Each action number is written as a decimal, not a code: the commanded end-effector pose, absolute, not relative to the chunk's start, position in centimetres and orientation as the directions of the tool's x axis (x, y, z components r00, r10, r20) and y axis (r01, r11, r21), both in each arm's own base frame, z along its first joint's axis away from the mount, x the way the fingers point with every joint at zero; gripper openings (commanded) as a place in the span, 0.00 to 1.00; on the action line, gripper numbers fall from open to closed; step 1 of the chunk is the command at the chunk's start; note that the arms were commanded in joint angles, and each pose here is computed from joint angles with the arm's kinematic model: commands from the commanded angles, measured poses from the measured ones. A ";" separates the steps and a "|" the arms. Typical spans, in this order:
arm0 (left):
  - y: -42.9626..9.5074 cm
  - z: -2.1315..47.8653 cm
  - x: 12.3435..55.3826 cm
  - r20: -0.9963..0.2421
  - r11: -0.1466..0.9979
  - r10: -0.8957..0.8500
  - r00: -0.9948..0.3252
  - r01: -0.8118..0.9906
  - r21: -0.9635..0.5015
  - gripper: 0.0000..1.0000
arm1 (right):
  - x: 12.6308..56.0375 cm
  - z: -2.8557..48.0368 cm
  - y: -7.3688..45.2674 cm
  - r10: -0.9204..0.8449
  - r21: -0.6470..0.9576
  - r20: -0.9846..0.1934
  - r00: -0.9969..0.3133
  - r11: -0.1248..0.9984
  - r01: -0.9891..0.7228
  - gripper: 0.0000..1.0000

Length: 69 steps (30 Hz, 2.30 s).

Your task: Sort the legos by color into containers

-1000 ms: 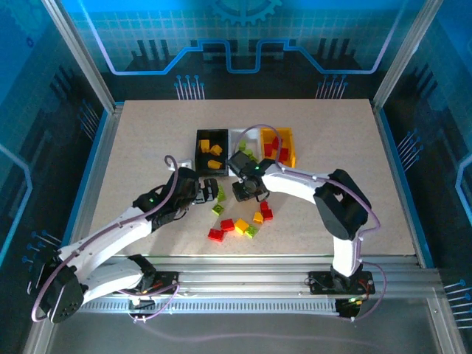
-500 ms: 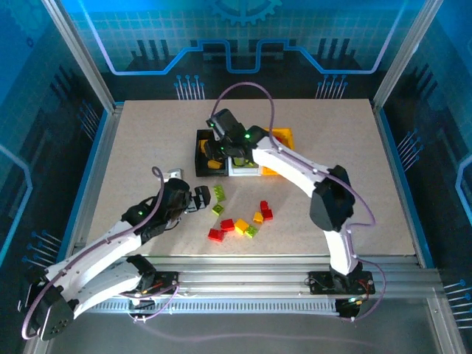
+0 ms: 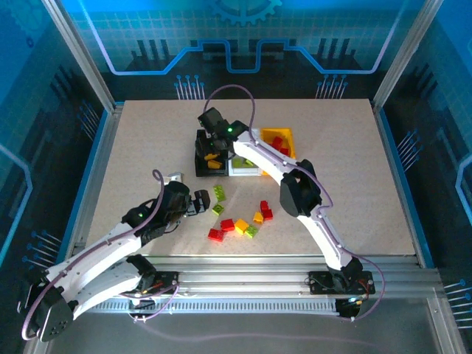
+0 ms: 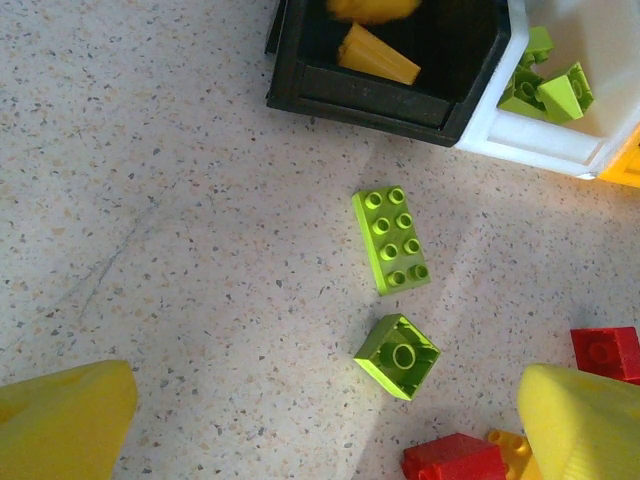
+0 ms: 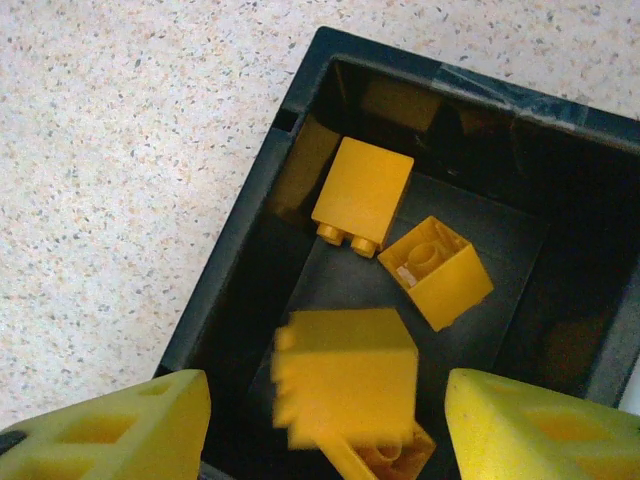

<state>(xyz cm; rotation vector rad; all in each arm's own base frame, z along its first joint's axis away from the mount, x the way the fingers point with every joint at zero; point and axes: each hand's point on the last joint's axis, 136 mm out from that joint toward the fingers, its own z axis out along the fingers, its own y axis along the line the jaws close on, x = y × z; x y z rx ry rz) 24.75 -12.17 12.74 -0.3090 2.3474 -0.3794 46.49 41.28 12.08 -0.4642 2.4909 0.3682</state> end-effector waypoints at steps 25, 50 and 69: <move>-18.9 6.9 31.3 -0.530 0.974 -0.119 -0.839 0.004 -0.226 0.80 | 35.3 20.5 27.0 -0.023 0.266 -0.679 -0.734 0.924 -0.275 0.69; -21.8 0.2 32.4 -0.376 0.997 0.066 -0.924 0.074 -0.007 0.46 | 33.4 21.6 21.1 0.093 0.319 -0.705 -0.703 0.927 -0.197 0.70; -27.7 12.7 34.0 -0.570 0.933 -0.037 -0.821 0.176 -0.313 0.28 | 33.2 21.5 18.5 0.164 0.340 -0.697 -0.698 0.933 -0.120 0.70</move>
